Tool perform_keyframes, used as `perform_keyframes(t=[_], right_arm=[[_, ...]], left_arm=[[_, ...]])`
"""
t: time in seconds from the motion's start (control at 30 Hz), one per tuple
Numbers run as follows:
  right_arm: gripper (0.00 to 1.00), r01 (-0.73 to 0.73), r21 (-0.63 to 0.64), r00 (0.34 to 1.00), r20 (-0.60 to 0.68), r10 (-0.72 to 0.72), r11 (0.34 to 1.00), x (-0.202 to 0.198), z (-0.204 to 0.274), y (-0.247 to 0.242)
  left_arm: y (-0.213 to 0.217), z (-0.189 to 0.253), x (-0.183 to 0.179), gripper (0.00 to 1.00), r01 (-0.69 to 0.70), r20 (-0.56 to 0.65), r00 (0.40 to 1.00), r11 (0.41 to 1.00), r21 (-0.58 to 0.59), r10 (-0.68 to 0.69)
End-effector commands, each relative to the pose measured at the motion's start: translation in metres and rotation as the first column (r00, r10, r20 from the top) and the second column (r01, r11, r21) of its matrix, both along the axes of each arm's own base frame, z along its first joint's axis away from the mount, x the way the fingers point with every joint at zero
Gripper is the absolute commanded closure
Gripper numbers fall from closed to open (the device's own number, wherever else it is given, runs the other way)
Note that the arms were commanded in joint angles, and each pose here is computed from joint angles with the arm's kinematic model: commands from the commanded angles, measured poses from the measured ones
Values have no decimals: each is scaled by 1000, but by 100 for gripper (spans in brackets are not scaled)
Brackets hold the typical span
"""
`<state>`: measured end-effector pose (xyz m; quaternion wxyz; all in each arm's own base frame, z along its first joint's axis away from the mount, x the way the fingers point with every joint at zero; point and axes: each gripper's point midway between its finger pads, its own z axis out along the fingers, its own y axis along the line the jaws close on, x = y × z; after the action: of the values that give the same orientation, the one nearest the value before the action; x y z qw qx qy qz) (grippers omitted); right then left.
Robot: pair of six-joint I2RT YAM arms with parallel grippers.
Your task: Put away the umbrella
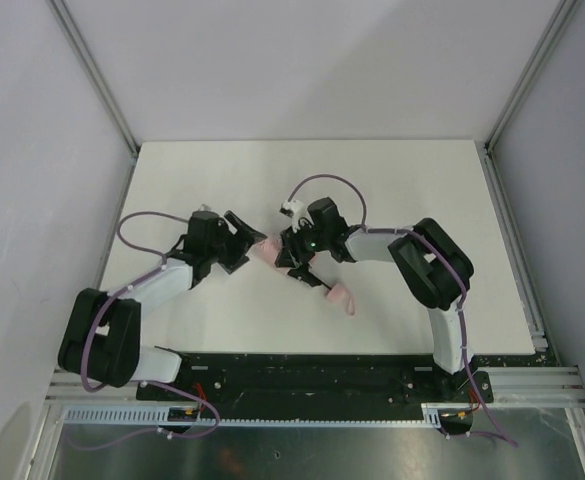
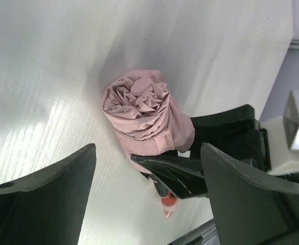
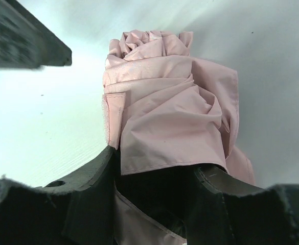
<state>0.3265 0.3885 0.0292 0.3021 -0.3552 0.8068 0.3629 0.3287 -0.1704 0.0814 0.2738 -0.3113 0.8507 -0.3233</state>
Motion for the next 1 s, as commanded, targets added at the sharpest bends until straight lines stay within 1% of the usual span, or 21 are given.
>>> perform_keyframes(t=[0.0, 0.2, 0.4, 0.47, 0.63, 0.73, 0.8, 0.83, 0.9, 0.97], right_arm=[[100, -60, -131, 885, -466, -8, 990, -79, -77, -47], [100, -60, -25, 822, -568, 35, 998, -79, -77, -46], [100, -64, 46, 772, -631, 78, 997, -79, -76, -42], [100, -60, 77, 770, -630, 95, 995, -75, -74, -40], [100, -55, 100, 766, -634, 107, 993, -70, -71, -39], [100, -53, 112, 760, -639, 113, 992, -69, -69, -40], [100, -56, 118, 758, -641, 119, 991, -69, -67, -40], [100, -56, 121, 759, -640, 121, 991, -68, -67, -39], [100, -55, 127, 756, -643, 125, 990, -67, -65, -38], [100, -53, 129, 758, -640, 124, 990, -65, -63, -37]], left_arm=[[3, 11, -11, 13, 42, 16, 999, 999, -31, -42], [-8, -2, -11, 8, 21, -89, 996, 993, -113, -31], [-25, -12, 0, 6, 20, -136, 990, 992, -121, -37], [-30, -18, 0, 6, 11, -156, 987, 993, -120, -30], [-39, -37, 1, 8, -9, -199, 980, 992, -123, -15], [-41, -48, -1, 13, -26, -216, 976, 995, -98, 4], [-41, -54, -2, 21, -40, -231, 973, 995, -90, 18], [-42, -57, -3, 26, -41, -236, 972, 996, -85, 20], [-42, -62, -6, 41, -41, -239, 971, 997, -65, 25], [-40, -65, -10, 53, -44, -235, 972, 998, -44, 33]])
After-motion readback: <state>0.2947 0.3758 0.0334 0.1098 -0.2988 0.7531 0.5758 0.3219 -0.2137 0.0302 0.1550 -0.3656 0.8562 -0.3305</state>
